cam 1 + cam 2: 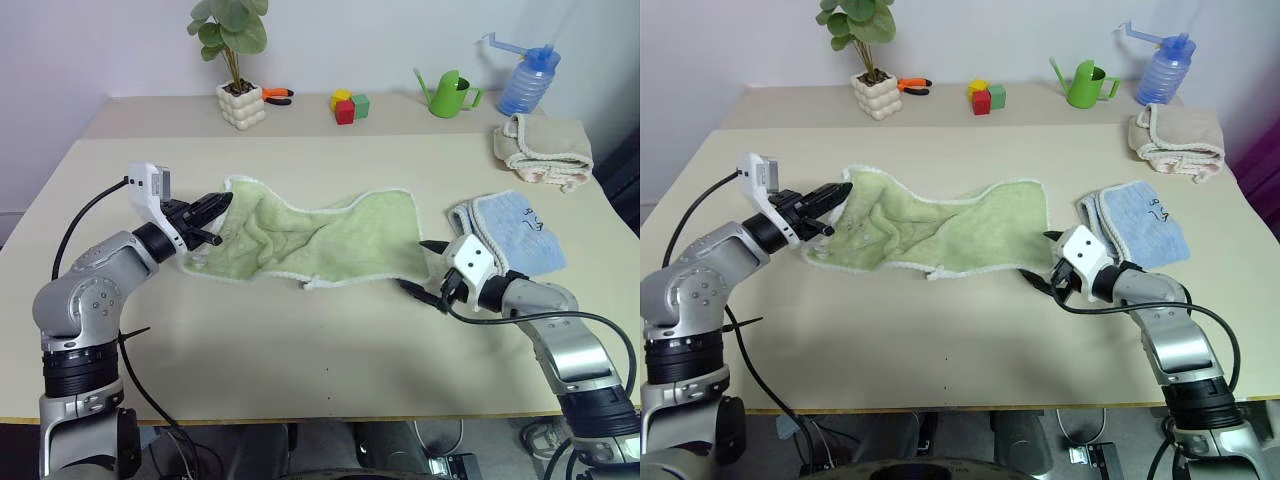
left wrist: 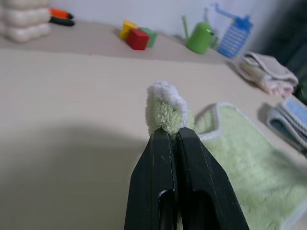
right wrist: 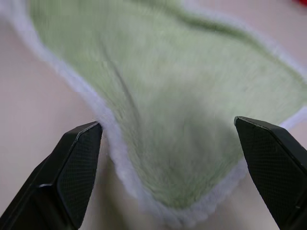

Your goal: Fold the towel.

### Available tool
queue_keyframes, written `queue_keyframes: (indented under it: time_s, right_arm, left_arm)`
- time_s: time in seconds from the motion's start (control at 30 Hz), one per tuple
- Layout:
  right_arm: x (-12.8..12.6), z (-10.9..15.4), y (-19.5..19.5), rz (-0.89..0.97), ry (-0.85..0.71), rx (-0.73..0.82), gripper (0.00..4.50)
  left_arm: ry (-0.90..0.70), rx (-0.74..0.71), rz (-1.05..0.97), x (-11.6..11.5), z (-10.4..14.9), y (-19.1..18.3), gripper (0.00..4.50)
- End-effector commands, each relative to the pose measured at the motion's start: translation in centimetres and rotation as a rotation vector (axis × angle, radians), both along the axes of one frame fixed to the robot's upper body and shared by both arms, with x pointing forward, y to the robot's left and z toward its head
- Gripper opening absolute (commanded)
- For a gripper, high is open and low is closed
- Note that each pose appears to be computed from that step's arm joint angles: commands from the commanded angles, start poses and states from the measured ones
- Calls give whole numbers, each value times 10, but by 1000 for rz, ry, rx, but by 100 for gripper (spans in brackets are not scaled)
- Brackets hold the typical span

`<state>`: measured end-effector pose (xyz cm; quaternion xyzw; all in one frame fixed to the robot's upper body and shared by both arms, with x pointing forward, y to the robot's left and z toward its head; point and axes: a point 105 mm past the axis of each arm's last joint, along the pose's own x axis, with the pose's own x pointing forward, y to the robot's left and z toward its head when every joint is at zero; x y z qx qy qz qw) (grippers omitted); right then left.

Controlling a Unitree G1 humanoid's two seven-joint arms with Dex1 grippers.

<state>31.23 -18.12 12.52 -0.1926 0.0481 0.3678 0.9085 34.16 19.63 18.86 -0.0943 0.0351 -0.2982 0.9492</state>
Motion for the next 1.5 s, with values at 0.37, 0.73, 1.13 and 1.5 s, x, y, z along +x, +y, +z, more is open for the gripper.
queue_keyframes:
  time_s: [0.37,0.73,1.13,1.5]
  right_arm:
    - [79,11,5,-296,77,143,450]
    - [121,-16,-16,-537,189,123,450]
    - [90,-4,-17,-349,158,69,1]
    - [-24,-7,2,82,239,-136,58]
  left_arm:
    - [33,285,-304,-56,-28,-19,1]
    - [57,284,-287,-66,-38,-15,1]
    - [9,274,-178,-55,-32,-4,0]
    - [-3,292,-150,-44,-29,7,0]
